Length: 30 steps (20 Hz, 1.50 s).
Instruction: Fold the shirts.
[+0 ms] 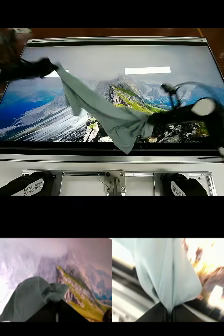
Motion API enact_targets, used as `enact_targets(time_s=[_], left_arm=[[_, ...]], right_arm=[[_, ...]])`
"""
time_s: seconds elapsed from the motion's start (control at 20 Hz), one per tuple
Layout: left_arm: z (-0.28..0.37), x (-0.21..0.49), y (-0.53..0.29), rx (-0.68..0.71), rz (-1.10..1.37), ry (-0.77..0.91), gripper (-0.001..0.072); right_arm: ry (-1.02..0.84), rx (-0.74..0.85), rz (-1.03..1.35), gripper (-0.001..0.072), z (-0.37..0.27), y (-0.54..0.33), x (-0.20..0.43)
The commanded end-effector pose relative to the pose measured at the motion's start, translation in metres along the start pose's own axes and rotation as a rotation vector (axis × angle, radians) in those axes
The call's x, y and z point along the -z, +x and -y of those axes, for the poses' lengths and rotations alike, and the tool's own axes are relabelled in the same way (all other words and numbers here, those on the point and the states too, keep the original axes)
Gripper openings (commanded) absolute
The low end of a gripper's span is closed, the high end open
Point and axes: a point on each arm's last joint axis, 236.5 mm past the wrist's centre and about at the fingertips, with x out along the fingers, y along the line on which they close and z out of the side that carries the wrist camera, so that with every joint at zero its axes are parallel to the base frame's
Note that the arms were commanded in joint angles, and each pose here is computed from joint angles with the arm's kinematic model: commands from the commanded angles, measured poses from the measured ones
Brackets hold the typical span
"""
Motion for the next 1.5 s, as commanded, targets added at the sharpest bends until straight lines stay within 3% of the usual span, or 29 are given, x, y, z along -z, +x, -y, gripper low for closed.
enact_targets(time_s=[0.0, 0.25, 0.35, 0.5, 0.65, 0.8, 1.2, 1.45], left_arm=[[0.084, -0.088, -0.116, 0.09, 0.312, 0.157, 0.0038], [0.175, -0.118, -0.28, 0.188, 0.64, 0.318, 0.0038], [0.176, -0.099, -0.311, 0.126, 0.65, 0.377, 0.0038], [0.135, -0.042, -0.315, -0.058, 0.439, 0.377, 0.0038], [0.084, 0.02, -0.306, -0.221, 0.181, 0.358, 0.0038], [0.029, 0.101, -0.292, -0.352, -0.116, 0.211, 0.0038], [-0.049, 0.238, -0.21, -0.406, -0.429, -0.037, 0.0038], [-0.076, 0.224, -0.136, -0.382, -0.375, -0.065, 0.0038]], right_arm=[[-0.197, 0.167, 0.45, 0.0074, -0.029, -0.151, -0.091], [-0.389, 0.274, 0.885, 0.0074, -0.107, -0.321, -0.128], [-0.424, 0.312, 0.954, 0.0074, -0.123, -0.357, -0.123], [-0.397, 0.358, 0.951, 0.0074, -0.126, -0.377, -0.104], [-0.324, 0.372, 0.744, 0.0074, -0.105, -0.345, -0.071], [-0.201, 0.382, 0.496, 0.0074, -0.078, -0.309, -0.034], [0.11, 0.266, 0.094, 0.0074, -0.008, -0.164, -0.009], [0.223, 0.289, 0.223, 0.0074, 0.078, -0.042, -0.054]])
